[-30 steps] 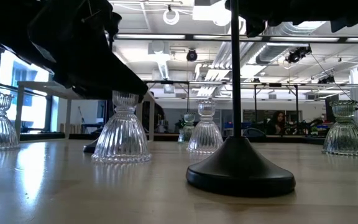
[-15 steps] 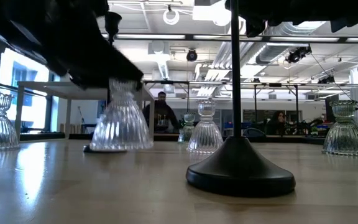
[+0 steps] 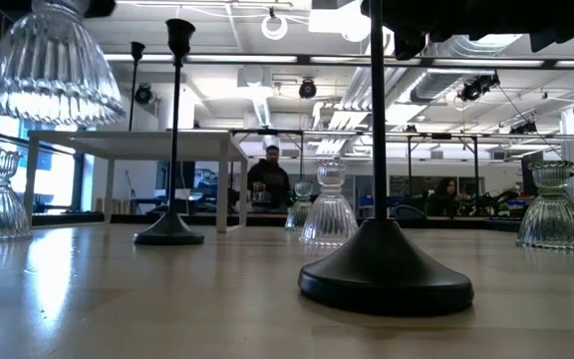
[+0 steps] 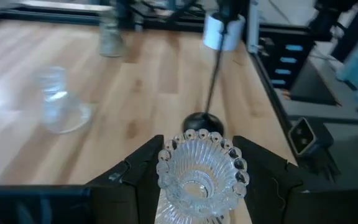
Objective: Pick & Place candle stick holders
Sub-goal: Put the bottom transparent candle holder on the shelf
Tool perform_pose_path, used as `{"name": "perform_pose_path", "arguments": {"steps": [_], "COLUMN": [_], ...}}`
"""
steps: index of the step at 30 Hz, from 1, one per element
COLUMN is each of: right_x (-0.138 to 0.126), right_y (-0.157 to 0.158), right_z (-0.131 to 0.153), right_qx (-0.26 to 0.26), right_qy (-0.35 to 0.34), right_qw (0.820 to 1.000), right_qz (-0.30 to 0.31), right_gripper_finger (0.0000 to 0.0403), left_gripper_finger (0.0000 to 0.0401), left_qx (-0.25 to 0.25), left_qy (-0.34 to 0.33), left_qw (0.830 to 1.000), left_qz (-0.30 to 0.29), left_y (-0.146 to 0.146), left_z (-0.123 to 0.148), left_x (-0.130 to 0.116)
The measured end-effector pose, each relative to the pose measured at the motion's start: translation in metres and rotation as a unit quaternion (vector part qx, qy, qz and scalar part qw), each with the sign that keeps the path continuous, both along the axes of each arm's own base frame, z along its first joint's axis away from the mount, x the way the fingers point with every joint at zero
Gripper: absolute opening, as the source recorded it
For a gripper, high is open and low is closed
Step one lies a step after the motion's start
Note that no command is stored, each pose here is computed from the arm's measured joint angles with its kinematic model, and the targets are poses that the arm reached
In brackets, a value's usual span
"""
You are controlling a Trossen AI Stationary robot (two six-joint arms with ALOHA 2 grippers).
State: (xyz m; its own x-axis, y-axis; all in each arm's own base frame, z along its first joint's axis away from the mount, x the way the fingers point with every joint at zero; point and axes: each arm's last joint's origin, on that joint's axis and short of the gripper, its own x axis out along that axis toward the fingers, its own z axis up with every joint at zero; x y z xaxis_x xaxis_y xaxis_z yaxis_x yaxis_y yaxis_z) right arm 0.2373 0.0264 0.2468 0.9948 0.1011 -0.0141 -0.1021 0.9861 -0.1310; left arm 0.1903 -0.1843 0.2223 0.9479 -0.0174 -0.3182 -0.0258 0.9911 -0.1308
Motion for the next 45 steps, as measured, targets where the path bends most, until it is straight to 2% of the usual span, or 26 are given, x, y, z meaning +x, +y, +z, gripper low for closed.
{"name": "perform_pose_path", "arguments": {"steps": [7,14,18,23,27,30,40,45], "right_x": [0.0,0.0,0.0,0.0,0.0,0.0,0.0,0.0], "right_y": [0.0,0.0,0.0,0.0,0.0,0.0,0.0,0.0], "right_z": [0.0,0.0,0.0,0.0,0.0,0.0,0.0,0.0], "right_qx": [0.0,0.0,0.0,0.0,0.0,-0.001,-0.002,-0.002], "right_qy": [0.0,0.0,0.0,0.0,0.0,0.0,0.0,0.0], "right_qw": [1.0,1.0,1.0,1.0,1.0,1.0,1.0,1.0], "right_qz": [0.0,0.0,0.0,0.0,0.0,0.0,0.0,0.0], "right_gripper_finger": [0.0002,0.0002,0.0001,0.0001,0.0002,0.0001,0.0001,0.0001], "left_gripper_finger": [0.017,0.017,0.017,0.0169,0.0169,0.0169,0.0169,0.0169], "left_qx": [-0.004,0.007,0.018,0.048,0.07,0.085,0.094,0.085], "left_qy": [0.003,-0.01,-0.023,-0.019,-0.013,-0.009,0.034,0.063], "left_qw": [0.996,0.987,0.982,0.967,0.948,0.926,0.834,0.806], "left_qz": [0.094,0.163,0.186,0.249,0.309,0.368,0.542,0.583], "left_y": [0.027,0.068,0.096,0.129,0.148,0.163,0.212,0.23], "left_z": [0.02,0.04,0.065,0.1,0.117,0.122,0.119,0.107], "left_x": [-0.036,-0.049,-0.052,-0.064,-0.072,-0.077,-0.085,-0.08]}}
